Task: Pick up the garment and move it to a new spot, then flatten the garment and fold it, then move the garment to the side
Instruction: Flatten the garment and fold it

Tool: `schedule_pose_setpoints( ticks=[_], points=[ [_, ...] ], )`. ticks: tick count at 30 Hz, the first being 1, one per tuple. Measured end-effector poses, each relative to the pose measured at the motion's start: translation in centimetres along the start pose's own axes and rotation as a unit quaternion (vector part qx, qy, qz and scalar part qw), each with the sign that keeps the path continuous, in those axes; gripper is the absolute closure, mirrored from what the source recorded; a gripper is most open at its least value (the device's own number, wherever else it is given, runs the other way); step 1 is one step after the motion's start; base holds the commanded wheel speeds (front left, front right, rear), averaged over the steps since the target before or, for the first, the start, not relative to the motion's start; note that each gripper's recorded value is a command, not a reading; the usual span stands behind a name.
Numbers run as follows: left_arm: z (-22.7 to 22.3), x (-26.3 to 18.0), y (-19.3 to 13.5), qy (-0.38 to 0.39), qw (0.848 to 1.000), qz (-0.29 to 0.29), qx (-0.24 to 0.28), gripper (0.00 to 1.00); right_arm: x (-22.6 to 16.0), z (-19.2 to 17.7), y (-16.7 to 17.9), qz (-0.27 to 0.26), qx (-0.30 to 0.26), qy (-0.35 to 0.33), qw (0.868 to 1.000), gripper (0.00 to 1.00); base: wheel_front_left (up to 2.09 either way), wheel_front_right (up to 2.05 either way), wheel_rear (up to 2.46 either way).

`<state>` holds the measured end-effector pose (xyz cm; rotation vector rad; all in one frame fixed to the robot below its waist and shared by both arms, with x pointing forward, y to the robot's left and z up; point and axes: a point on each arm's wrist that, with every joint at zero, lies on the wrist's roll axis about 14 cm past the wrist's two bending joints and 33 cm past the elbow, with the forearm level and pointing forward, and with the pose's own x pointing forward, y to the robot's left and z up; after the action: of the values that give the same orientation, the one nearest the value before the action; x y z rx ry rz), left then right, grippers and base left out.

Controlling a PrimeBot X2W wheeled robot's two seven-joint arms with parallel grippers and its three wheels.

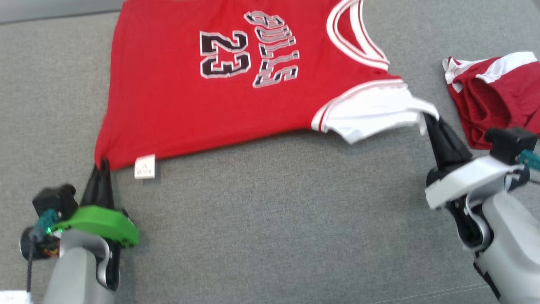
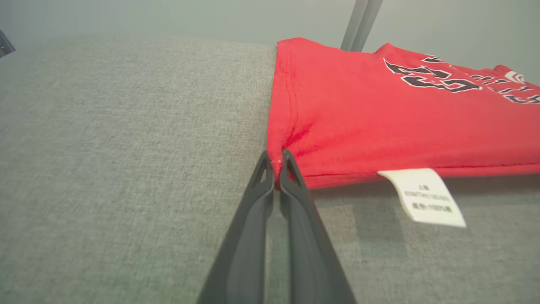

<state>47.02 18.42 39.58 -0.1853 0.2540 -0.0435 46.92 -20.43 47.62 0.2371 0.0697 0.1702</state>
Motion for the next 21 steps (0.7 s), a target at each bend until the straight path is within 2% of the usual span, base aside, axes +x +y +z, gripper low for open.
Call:
schedule_pose_setpoints(
  ticks=[5,13,17,21],
  points=[
    [-2.6,-4.9,-0.8,0.031,0.999,-0.006,0.009,1.0,-5.7,-3.4,-0.4,-0.023,0.025,0.053,0.998,1.0,0.0,0.0,0.0],
    [-4.1,-11.2,-0.6,0.034,0.999,0.014,-0.014,1.0,-14.4,-8.9,1.2,-0.019,0.039,0.139,0.989,1.0,0.0,0.0,0.0],
    [-5.4,-14.1,0.2,0.043,0.998,0.033,-0.026,1.0,-17.8,-11.2,2.4,-0.012,0.054,0.175,0.983,1.0,0.0,0.0,0.0],
    [-6.6,-16.0,0.7,0.055,0.997,0.042,-0.027,1.0,-19.6,-12.4,3.1,0.003,0.051,0.199,0.979,1.0,0.0,0.0,0.0]
  ],
)
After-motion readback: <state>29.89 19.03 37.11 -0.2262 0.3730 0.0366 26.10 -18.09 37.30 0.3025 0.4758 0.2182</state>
